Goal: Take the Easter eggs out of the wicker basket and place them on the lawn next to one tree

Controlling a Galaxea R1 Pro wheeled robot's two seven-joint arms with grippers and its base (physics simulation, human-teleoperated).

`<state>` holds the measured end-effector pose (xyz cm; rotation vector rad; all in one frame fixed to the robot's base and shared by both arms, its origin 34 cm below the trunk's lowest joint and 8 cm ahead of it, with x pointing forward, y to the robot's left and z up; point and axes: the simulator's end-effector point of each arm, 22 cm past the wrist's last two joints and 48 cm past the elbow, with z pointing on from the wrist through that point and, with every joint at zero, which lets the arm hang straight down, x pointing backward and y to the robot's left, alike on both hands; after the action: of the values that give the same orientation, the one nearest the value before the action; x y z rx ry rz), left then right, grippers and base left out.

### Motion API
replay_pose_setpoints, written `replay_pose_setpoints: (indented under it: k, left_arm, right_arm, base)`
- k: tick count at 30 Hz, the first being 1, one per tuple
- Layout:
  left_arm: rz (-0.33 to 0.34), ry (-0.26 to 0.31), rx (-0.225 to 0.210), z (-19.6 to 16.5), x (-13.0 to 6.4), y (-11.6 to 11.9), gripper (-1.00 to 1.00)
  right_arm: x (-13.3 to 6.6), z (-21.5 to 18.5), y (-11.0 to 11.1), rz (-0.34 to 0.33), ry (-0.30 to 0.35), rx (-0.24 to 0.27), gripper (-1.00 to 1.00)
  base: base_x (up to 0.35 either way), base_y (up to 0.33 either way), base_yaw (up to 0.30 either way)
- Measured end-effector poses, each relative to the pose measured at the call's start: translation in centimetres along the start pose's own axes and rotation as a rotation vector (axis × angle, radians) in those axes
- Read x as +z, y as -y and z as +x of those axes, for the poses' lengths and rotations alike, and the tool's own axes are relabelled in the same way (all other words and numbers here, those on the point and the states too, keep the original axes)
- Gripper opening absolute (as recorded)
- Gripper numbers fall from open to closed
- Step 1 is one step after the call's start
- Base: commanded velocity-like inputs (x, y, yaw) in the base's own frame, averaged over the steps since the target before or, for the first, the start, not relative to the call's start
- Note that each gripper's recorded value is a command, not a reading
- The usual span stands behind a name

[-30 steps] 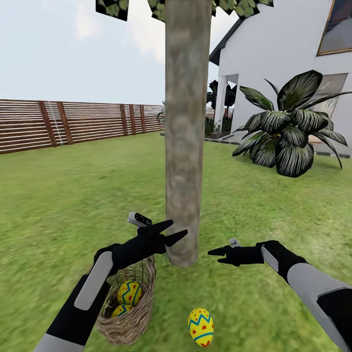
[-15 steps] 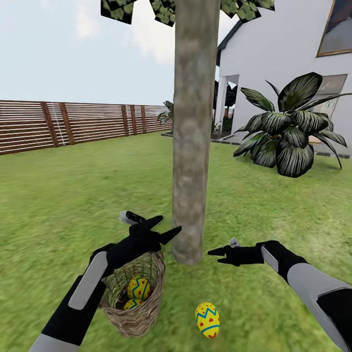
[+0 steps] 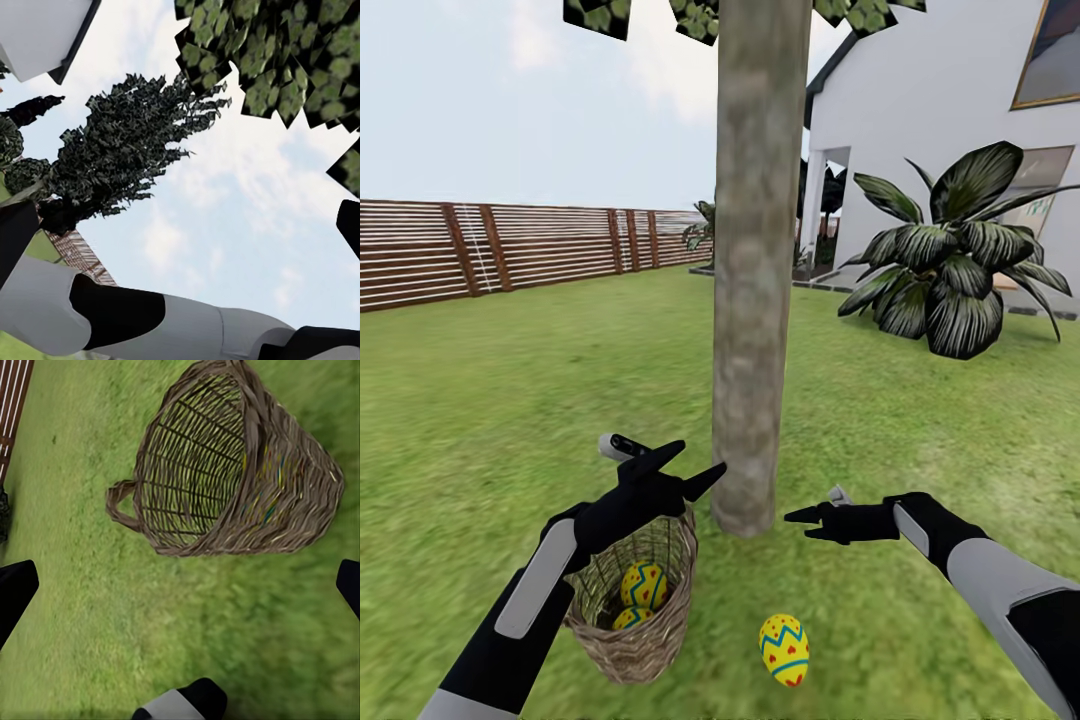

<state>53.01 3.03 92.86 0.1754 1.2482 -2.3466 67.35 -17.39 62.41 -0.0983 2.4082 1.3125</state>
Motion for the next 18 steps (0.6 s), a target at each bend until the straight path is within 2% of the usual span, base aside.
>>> replay_pose_setpoints:
  k: [8, 14, 18]
  left_arm:
    - [-0.006, 0.004, -0.020, -0.5, 0.3, -0.1, 1.00]
    - [-0.064, 0.034, -0.065, -1.7, -0.4, -2.0, 1.00]
    - [-0.170, 0.040, -0.077, -2.9, -3.6, -3.6, 1.00]
  right_arm:
    - [0.0, -0.2, -0.3, 0.001, -0.009, 0.013, 1.00]
    - [-0.1, -0.5, -0.7, 0.008, -0.018, 0.022, 1.00]
    - [-0.1, -0.5, -0.6, 0.022, -0.027, 0.029, 1.00]
  base:
    - [0.000, 0.000, 0.000]
    - [0.000, 0.000, 0.000]
    - [0.000, 0.000, 0.000]
